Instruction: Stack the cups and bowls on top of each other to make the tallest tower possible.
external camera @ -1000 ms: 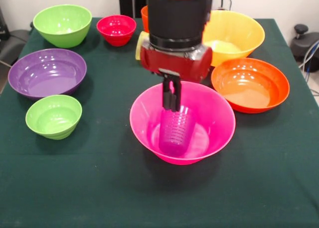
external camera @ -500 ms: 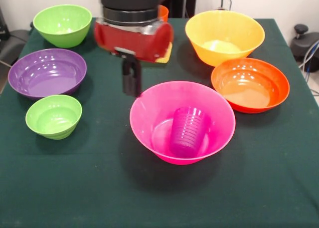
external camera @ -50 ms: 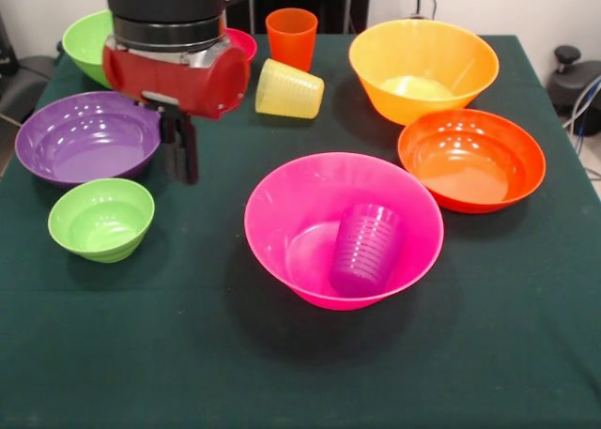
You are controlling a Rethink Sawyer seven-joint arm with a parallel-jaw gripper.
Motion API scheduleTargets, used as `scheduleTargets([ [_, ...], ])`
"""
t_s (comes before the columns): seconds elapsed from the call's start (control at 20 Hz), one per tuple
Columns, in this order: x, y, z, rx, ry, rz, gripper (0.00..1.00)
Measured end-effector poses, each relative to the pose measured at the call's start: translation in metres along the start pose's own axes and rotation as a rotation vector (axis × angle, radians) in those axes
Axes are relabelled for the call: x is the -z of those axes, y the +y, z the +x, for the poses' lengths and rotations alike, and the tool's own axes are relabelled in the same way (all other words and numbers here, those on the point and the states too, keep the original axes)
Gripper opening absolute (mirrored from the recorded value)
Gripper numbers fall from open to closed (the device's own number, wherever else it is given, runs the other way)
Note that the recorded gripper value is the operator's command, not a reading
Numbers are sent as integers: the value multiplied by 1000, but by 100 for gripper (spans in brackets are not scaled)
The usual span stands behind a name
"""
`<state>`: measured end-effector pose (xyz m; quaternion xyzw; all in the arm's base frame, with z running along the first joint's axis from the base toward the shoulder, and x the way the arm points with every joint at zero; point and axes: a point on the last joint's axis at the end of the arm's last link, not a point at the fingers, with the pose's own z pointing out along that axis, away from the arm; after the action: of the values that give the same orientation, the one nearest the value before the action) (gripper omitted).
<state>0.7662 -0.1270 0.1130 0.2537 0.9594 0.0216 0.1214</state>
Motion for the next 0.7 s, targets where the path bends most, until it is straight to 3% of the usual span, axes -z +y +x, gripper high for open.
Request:
scheduleTargets([
  [0.15,-5,-6,2,38,3,11,0],
  [0.7,-3,-1,6,57,1,15,0],
])
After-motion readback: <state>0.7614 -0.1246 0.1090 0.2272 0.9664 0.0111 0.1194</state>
